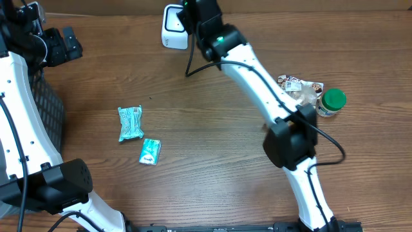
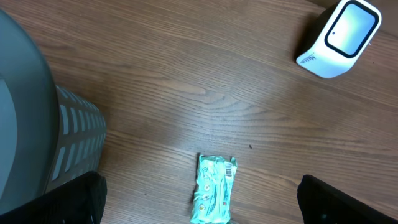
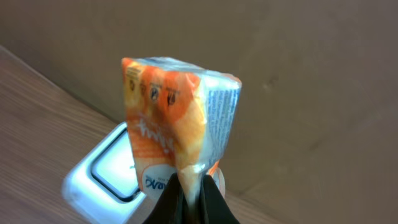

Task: Scan the item barcode
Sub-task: 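Hold the orange packet in front of the scanner window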

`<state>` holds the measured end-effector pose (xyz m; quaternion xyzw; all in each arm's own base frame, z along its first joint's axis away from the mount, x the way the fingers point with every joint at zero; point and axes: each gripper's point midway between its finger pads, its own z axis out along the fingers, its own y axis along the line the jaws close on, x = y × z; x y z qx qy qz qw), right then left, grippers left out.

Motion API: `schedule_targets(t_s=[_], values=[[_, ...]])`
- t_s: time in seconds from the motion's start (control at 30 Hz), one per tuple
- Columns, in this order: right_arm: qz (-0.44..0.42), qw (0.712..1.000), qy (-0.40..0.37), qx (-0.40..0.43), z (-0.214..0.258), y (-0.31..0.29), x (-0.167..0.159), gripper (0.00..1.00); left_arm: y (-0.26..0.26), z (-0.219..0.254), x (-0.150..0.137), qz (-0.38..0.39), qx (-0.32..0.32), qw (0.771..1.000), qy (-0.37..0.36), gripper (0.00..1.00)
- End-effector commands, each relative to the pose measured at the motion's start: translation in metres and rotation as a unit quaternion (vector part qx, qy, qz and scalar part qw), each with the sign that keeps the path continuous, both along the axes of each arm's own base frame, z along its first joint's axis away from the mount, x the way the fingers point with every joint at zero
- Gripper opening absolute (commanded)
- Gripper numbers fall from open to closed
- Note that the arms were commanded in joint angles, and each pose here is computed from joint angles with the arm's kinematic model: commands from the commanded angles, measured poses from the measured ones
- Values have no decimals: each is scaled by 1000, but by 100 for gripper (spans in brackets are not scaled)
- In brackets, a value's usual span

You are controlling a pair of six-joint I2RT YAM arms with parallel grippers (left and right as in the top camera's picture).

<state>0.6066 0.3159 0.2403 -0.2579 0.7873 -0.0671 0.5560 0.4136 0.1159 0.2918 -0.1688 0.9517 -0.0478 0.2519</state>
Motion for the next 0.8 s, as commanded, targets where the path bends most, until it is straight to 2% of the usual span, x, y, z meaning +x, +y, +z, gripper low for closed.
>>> schedule_targets(t_s=[0.0, 0.27, 0.77], values=[[24, 991, -36, -123, -22, 0, 16, 4, -2, 3, 2, -1, -5, 1000, -6, 100], [75, 963, -76, -245, -76, 15, 37, 4, -2, 3, 2, -1, -5, 1000, -6, 100], [110, 959, -74, -253, -84, 31, 29, 4, -2, 3, 2, -1, -5, 1000, -6, 100]])
